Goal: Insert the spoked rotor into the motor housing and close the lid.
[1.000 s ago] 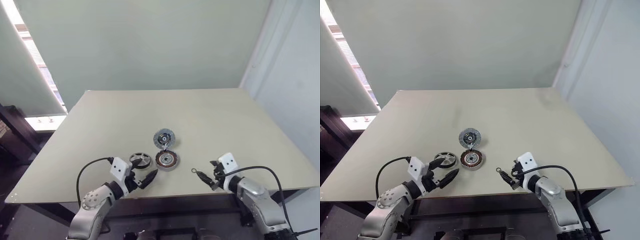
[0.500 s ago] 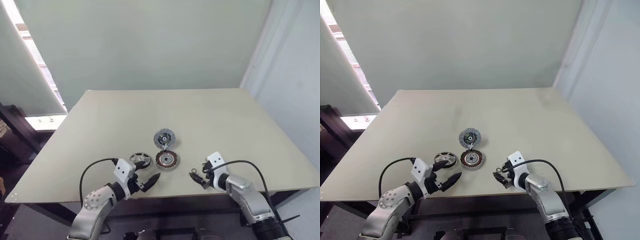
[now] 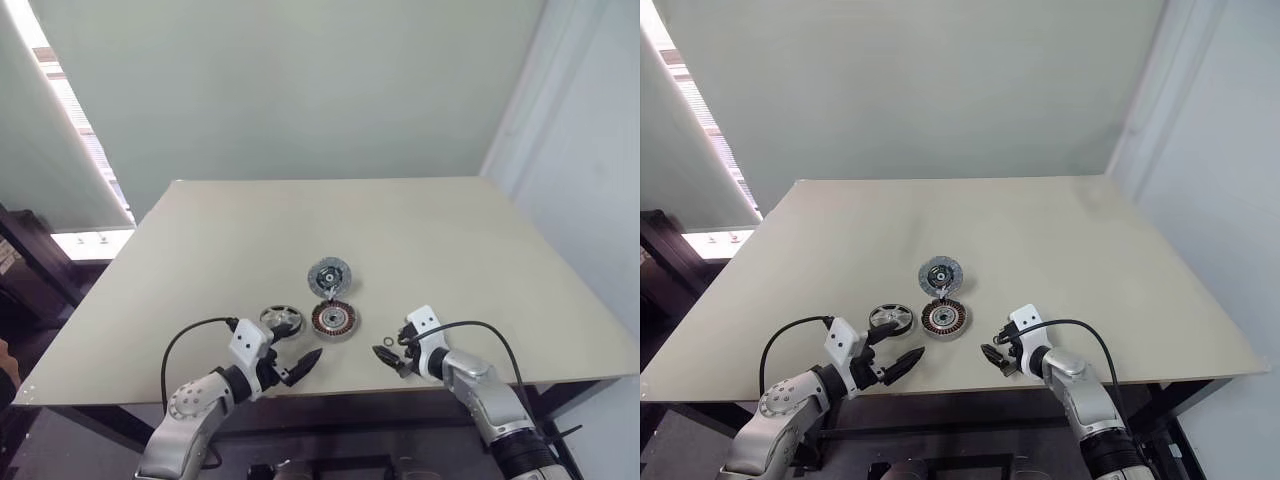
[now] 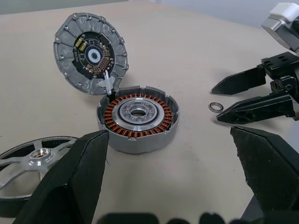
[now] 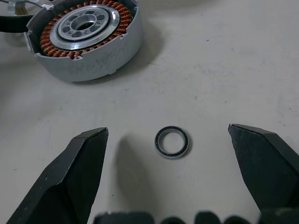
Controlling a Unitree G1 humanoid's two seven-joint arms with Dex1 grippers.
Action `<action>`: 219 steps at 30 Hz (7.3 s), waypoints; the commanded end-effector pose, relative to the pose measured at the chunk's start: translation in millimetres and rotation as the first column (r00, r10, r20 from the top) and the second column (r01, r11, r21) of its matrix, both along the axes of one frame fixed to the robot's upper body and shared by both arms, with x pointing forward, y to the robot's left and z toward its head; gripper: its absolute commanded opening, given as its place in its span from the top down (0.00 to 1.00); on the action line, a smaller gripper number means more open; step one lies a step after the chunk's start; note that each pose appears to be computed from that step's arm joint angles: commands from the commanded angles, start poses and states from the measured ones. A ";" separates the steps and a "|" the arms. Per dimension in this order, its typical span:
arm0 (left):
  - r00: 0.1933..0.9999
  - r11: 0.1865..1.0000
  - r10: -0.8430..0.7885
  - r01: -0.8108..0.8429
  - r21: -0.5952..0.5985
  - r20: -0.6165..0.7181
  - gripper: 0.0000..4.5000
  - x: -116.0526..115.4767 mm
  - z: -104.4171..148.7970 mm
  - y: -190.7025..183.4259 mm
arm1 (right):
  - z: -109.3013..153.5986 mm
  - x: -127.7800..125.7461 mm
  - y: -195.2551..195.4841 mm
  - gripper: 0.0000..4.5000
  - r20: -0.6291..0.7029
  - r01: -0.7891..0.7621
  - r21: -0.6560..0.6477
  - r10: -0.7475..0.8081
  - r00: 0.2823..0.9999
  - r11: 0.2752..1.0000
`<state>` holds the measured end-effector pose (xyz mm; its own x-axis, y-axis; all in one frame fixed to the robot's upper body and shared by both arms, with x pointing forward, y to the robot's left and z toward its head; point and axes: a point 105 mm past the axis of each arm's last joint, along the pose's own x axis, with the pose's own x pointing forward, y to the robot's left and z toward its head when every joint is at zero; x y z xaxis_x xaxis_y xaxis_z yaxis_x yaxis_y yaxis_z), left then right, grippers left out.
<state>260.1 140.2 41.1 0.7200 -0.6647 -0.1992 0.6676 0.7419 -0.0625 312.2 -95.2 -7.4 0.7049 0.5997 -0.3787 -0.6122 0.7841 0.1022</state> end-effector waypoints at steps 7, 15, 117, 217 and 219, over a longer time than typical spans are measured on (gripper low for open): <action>0.999 1.000 -0.017 0.017 0.015 0.039 0.00 2.4 7.0 -0.8 | 3.9 4.6 -0.6 0.53 0.038 -0.003 -0.026 0.004 0.999 1.000; 0.999 1.000 -0.019 0.018 0.008 0.038 0.00 2.4 5.3 -2.3 | 9.6 6.6 -3.0 0.84 0.060 0.017 -0.001 -0.017 0.998 1.000; 0.991 0.992 0.112 -0.116 0.043 0.079 0.00 -1.7 15.6 29.9 | 33.9 51.2 120.1 0.84 0.057 -0.197 0.032 0.195 0.979 0.980; 0.983 0.984 0.180 -0.179 -0.021 0.041 0.00 -8.0 0.4 28.7 | 71.2 -3.4 104.4 0.01 0.147 -0.598 -0.628 0.830 0.538 0.498; 0.982 0.982 0.185 -0.185 -0.025 0.034 0.00 -9.4 -0.6 28.8 | 67.9 -2.5 105.8 0.01 0.136 -0.593 -0.649 0.839 0.526 0.477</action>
